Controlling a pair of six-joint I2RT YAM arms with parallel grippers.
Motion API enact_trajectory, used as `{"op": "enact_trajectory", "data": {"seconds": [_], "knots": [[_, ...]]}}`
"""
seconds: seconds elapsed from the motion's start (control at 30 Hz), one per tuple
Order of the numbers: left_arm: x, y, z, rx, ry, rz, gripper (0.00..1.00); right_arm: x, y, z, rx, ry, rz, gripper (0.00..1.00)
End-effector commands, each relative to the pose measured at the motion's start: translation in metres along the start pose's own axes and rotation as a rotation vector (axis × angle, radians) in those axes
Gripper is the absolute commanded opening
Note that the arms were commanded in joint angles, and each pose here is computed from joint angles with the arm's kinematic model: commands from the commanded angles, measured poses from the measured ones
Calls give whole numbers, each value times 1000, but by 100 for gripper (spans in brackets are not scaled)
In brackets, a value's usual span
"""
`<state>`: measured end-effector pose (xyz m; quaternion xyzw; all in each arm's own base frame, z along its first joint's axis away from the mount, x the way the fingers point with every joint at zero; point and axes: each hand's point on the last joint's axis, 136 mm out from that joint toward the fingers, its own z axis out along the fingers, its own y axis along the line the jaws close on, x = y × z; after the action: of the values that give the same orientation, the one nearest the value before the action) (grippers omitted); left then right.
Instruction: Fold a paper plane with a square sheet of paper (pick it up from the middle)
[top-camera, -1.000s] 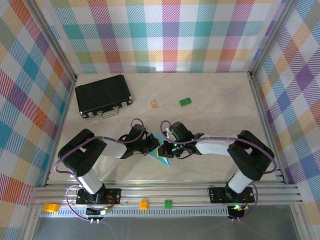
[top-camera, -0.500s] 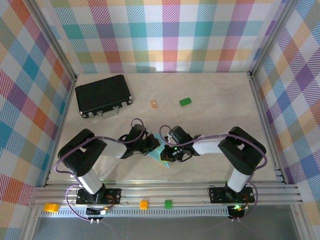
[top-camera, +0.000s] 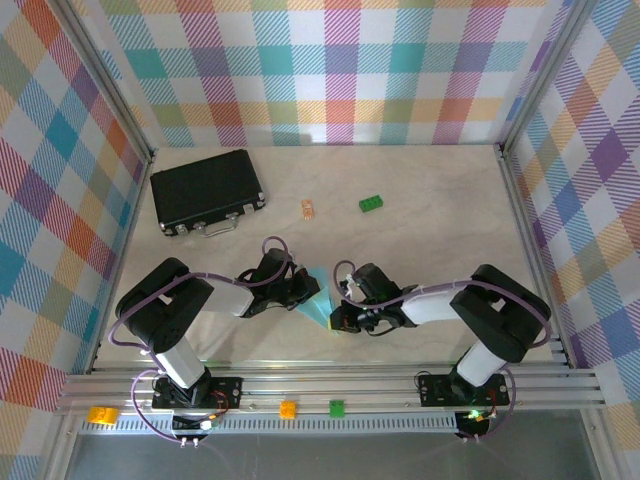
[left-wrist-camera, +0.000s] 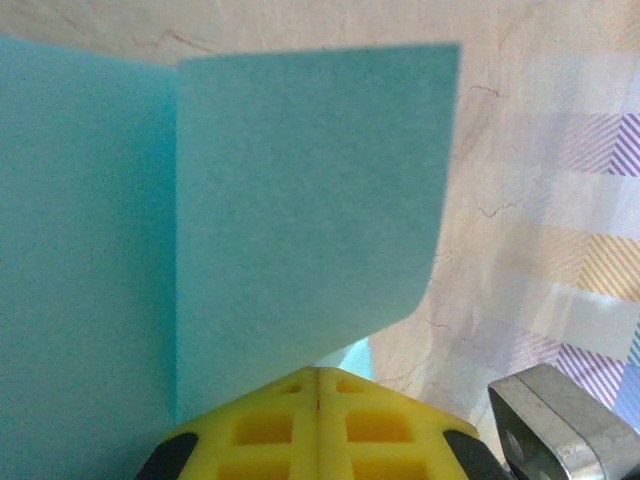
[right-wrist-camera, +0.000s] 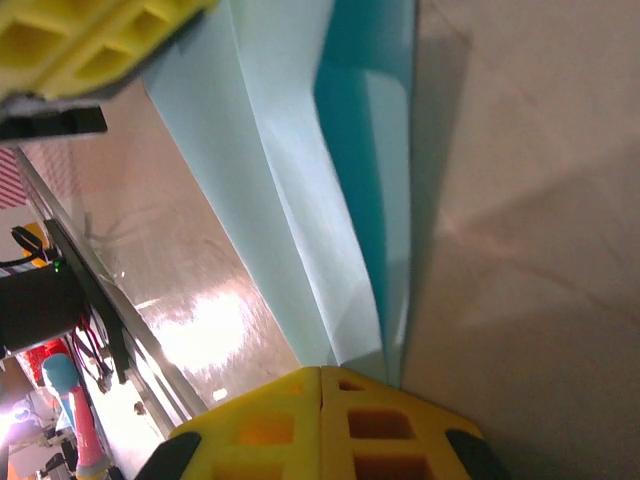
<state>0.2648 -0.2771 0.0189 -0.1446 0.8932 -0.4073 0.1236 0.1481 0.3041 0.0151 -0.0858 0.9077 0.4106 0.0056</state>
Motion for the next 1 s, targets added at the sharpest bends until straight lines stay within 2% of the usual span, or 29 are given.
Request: {"op": "enact_trajectory", "data": {"seconds": [0.0,0.13,0.23,0.5,0.77,0.97], "knots": [[16,53,3,-175,33,-33,0,32,-23,-6,64,89,42,1],[15,52,3,-171,32,-34,0,43,-36,-9,95,105,47,1],[16,52,3,-168,32,-33,0,44,-30,-12,75,106,39,1],[15,48,2,-153,30,-32,0,-3,32,-40,19,-40,-73,3],[14,46,5,-140,29,-38,0,-46,42,-5,42,-16,-19,1],[14,44,6,-138,31,-38,0,-61,39,8,61,-12,-15,1]]}}
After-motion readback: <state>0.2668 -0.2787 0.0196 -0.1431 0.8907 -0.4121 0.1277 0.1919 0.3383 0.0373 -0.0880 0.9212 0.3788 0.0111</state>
